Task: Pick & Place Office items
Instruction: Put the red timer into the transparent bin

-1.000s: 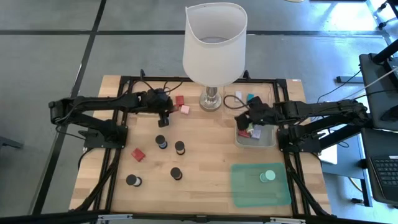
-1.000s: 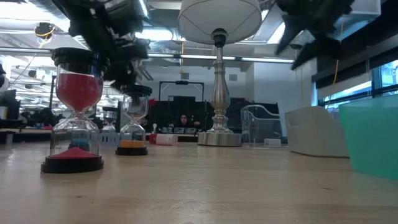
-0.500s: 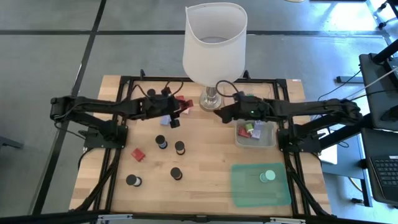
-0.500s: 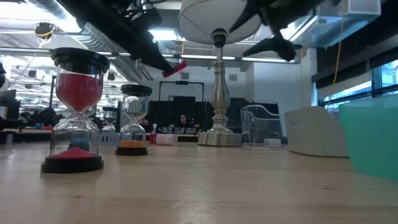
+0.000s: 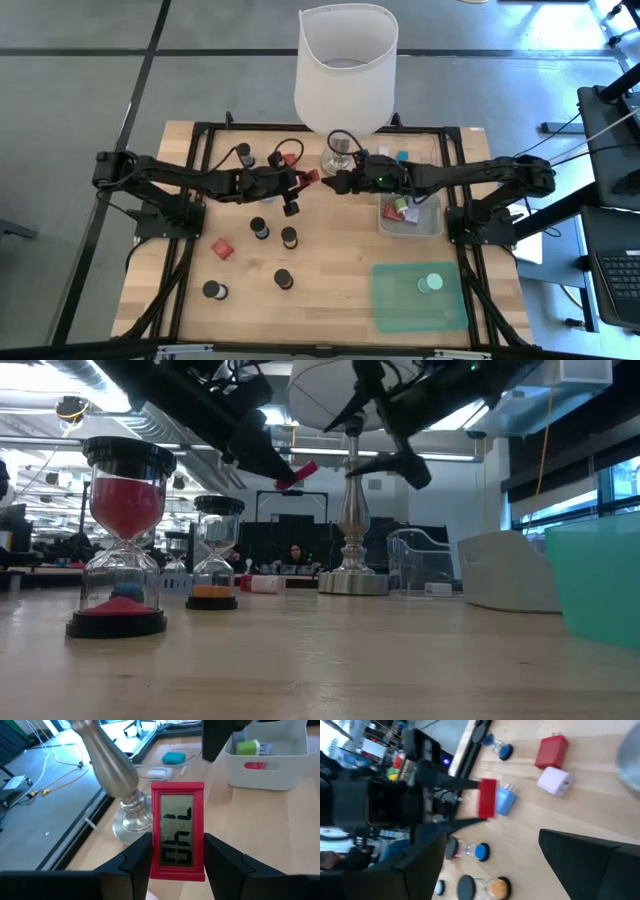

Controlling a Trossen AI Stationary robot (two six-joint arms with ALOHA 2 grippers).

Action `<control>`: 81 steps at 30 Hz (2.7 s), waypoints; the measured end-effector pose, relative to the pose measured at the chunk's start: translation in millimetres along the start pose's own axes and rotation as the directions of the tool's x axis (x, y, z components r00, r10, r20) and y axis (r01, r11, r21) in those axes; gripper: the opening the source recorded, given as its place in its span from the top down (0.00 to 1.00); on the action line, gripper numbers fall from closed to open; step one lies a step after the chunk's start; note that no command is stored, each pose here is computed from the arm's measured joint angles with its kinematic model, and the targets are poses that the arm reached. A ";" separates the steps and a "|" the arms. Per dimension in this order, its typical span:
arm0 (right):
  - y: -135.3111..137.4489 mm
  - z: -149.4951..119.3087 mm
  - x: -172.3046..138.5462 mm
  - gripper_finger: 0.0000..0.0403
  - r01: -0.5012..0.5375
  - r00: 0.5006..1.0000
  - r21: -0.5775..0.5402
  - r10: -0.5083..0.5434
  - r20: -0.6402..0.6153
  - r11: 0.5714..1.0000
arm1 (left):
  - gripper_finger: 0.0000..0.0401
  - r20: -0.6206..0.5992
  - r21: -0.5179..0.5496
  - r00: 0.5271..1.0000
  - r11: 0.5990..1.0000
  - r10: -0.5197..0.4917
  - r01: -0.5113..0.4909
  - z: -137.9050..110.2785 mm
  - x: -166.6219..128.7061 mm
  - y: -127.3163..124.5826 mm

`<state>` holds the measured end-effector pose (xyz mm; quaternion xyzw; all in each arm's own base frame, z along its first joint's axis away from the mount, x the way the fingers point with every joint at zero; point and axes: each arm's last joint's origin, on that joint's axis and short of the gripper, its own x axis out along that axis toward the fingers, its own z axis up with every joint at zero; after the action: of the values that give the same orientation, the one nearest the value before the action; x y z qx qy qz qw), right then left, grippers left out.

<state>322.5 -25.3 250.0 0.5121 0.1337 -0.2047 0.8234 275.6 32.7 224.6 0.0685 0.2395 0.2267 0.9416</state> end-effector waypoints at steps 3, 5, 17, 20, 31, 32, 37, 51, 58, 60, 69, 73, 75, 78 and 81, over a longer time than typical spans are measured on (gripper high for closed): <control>-1.8 -2.7 9.4 0.19 -0.016 1.000 0.017 0.016 0.005 1.000 | 0.62 0.029 -0.012 1.000 1.000 -0.005 0.005 0.3 7.2 -3.1; -2.5 -3.5 12.5 0.20 -0.021 1.000 0.018 0.021 0.007 1.000 | 0.62 0.029 -0.012 1.000 1.000 -0.006 0.006 -1.5 11.6 -5.1; -4.8 -1.8 14.2 0.21 0.019 0.996 0.023 -0.021 0.083 1.000 | 0.62 0.113 -0.030 0.992 0.998 -0.053 0.057 0.4 24.7 -11.4; -4.9 -1.7 14.3 0.21 0.020 0.996 0.027 -0.022 0.085 0.999 | 0.62 0.122 -0.013 0.991 0.998 -0.054 0.056 0.4 26.6 -10.5; -6.2 -1.8 14.2 0.27 0.039 0.995 0.028 -0.041 0.095 0.999 | 0.62 0.153 0.036 0.986 0.998 -0.065 0.060 3.0 27.4 -10.7; -6.2 -1.8 14.2 0.29 0.038 0.995 0.028 -0.041 0.094 0.999 | 0.62 0.153 0.042 0.986 0.997 -0.065 0.059 2.9 27.3 -10.8; -6.3 -1.9 14.3 0.40 0.038 0.995 0.028 -0.041 0.092 0.999 | 0.62 0.157 0.043 0.985 0.997 -0.065 0.059 3.3 27.3 -10.8; -5.9 -2.6 14.2 0.71 0.028 0.997 0.027 -0.029 0.067 0.999 | 0.62 0.164 0.060 0.984 0.997 -0.064 0.055 4.0 27.1 -10.8; -7.3 -3.3 14.4 0.83 0.038 0.998 0.029 -0.039 0.052 0.999 | 0.61 0.165 0.113 0.983 0.992 -0.075 0.057 4.1 27.1 -10.9; -8.2 -3.8 14.3 0.83 0.046 0.998 0.035 -0.048 0.046 0.998 | 0.59 0.168 0.115 0.982 0.991 -0.082 0.064 4.3 26.4 -12.7; -15.8 9.1 8.8 0.82 0.101 0.994 0.014 -0.102 0.042 0.995 | 0.49 0.191 0.042 0.975 0.993 -0.114 0.108 8.2 20.8 -16.2; -23.0 22.0 -8.0 0.83 0.188 0.982 -0.020 -0.187 0.027 0.982 | 0.47 0.175 -0.024 0.982 0.997 -0.069 0.074 9.8 15.3 -12.0; -25.1 28.9 -19.4 0.82 0.223 0.975 -0.032 -0.222 0.029 0.974 | 0.47 0.163 -0.038 0.984 0.997 -0.066 0.073 10.6 11.3 -10.0; -27.2 36.9 -41.0 0.81 0.280 0.960 -0.055 -0.279 0.039 0.958 | 0.47 0.122 -0.058 0.990 0.996 -0.066 0.074 9.2 5.6 -7.4; -30.9 43.0 -67.1 0.81 0.366 0.930 -0.073 -0.361 0.070 0.928 | 0.47 0.075 -0.095 0.996 0.994 -0.048 0.055 7.0 -0.4 -4.1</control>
<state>249.2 -62.6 273.3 0.4372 0.2119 -0.3620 0.7956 280.2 28.7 230.0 0.0247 0.1956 0.2111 0.9574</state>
